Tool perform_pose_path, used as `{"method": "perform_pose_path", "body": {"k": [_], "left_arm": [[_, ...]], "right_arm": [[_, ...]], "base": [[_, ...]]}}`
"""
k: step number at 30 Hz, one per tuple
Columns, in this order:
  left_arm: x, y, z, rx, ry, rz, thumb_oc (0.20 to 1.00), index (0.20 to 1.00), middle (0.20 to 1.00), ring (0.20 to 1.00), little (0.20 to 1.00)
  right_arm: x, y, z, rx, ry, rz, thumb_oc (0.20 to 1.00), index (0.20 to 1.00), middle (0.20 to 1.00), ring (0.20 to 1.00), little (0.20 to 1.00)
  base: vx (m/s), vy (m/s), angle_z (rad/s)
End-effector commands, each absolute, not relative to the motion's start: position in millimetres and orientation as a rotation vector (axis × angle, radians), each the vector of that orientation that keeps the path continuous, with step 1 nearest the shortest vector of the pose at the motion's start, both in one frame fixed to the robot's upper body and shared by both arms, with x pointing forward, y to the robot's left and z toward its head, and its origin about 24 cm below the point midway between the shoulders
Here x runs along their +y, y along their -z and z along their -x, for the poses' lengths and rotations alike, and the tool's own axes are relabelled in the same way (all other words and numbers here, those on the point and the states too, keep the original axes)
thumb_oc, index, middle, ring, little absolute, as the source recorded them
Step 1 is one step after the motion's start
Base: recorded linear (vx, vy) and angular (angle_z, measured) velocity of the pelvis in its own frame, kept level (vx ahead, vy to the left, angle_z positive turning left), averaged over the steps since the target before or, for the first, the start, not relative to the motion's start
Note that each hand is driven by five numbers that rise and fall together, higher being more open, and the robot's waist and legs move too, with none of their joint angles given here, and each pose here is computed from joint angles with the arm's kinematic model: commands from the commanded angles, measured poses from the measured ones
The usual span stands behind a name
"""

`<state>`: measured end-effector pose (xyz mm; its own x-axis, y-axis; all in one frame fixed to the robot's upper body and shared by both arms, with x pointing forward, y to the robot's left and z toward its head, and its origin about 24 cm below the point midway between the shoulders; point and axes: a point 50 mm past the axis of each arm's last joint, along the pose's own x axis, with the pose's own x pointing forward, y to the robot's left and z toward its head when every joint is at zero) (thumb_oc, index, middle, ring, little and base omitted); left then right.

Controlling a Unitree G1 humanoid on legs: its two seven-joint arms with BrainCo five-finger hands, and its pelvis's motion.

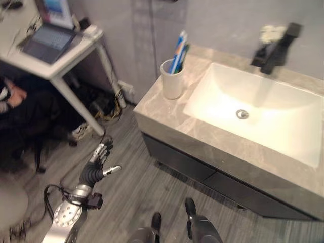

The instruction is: Put brush and paste in cup on sink, flatten towel.

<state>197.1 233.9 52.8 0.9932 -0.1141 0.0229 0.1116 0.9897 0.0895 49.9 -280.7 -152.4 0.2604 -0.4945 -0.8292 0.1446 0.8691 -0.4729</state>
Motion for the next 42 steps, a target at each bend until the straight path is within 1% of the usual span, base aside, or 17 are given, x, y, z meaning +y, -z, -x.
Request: {"method": "perform_pose_path", "body": {"k": [1,2,3,4,5,6,9,10,11,16,17,21,26,31,33,37,42], "left_arm": [[236,-78,-196,-0.156,0.124,-0.109,0.827,0.827,0.827,0.827,0.827],[237,-78,-197,-0.156,0.121,-0.108,0.592,0.592,0.592,0.592,0.592],[237,-78,-197,-0.155,0.121,-0.108,0.58,0.58,0.58,0.58,0.58],[236,-80,-198,-0.163,0.123,-0.094,0.479,0.479,0.479,0.479,0.479],[235,-80,-199,-0.159,0.129,-0.073,0.2,0.2,0.2,0.2,0.2],[235,-80,-199,-0.159,0.129,-0.073,0.2,0.2,0.2,0.2,0.2],[231,-85,-204,-0.169,0.169,-0.054,0.2,0.2,0.2,0.2,0.2],[231,-91,-206,-0.189,0.186,-0.066,0.2,0.2,0.2,0.2,0.2],[232,-102,-209,-0.229,0.198,-0.05,0.2,0.2,0.2,0.2,0.2],[234,-110,-212,-0.261,0.195,-0.039,0.2,0.2,0.2,0.2,0.2],[236,-117,-214,-0.292,0.196,-0.039,0.2,0.2,0.2,0.2,0.2],[235,-128,-220,-0.339,0.188,-0.023,0.2,0.2,0.2,0.2,0.2],[235,-141,-229,-0.387,0.189,-0.021,0.2,0.2,0.2,0.2,0.2],[234,-154,-240,-0.441,0.192,-0.057,0.2,0.2,0.2,0.2,0.2],[231,-169,-249,-0.492,0.199,-0.074,0.2,0.2,0.2,0.2,0.2],[229,-172,-257,-0.506,0.191,-0.055,0.2,0.2,0.2,0.2,0.2],[219,-169,-276,-0.484,0.197,-0.025,0.2,0.2,0.2,0.2,0.2]], "right_arm": [[-285,145,-81,1.138,0.318,0.43,1.0,1.0,1.0,1.0,1.0],[-278,141,-100,1.066,0.258,0.451,1.0,1.0,1.0,1.0,1.0],[-278,141,-100,1.066,0.258,0.451,1.0,1.0,1.0,1.0,1.0],[-273,130,-126,0.95,0.207,0.49,1.0,1.0,1.0,1.0,1.0],[-271,125,-137,0.898,0.18,0.508,1.0,1.0,1.0,1.0,1.0],[-271,125,-137,0.898,0.18,0.508,1.0,1.0,1.0,1.0,1.0],[-266,110,-161,0.783,0.123,0.552,1.0,1.0,1.0,1.0,1.0],[-265,106,-166,0.755,0.1,0.589,1.0,1.0,1.0,1.0,1.0],[-265,97,-175,0.703,0.036,0.69,1.0,1.0,1.0,1.0,1.0],[-269,98,-167,0.714,-0.003,0.748,1.0,1.0,1.0,1.0,1.0],[-275,102,-157,0.754,-0.006,0.777,1.0,1.0,1.0,1.0,1.0],[-281,111,-141,0.83,0.045,0.75,1.0,1.0,1.0,1.0,1.0],[-282,114,-136,0.858,0.067,0.725,1.0,1.0,1.0,1.0,1.0],[-283,113,-140,0.853,0.077,0.721,1.0,1.0,1.0,1.0,1.0],[-284,111,-148,0.839,0.102,0.708,1.0,1.0,1.0,1.0,1.0],[-284,108,-157,0.822,0.118,0.709,1.0,1.0,1.0,1.0,1.0],[-284,99,-173,0.769,0.131,0.707,1.0,1.0,1.0,1.0,1.0]], "base": [[0.19,-0.209,0.74],[0.11,-0.107,0.42],[0.19,-0.201,0.37],[0.12,-0.129,0.23],[0.11,-0.129,0.23],[0.07,-0.068,0.11],[0.09,-0.083,0.0],[0.13,-0.078,-0.06],[0.1,-0.047,-0.06],[0.04,-0.017,-0.19],[0.02,-0.021,-0.17],[0.01,-0.002,-0.07],[-0.02,0.001,-0.17],[-0.05,-0.001,-0.12],[-0.06,-0.022,-0.03],[0.0,-0.038,-0.13],[0.0,-0.023,-0.04]]}}
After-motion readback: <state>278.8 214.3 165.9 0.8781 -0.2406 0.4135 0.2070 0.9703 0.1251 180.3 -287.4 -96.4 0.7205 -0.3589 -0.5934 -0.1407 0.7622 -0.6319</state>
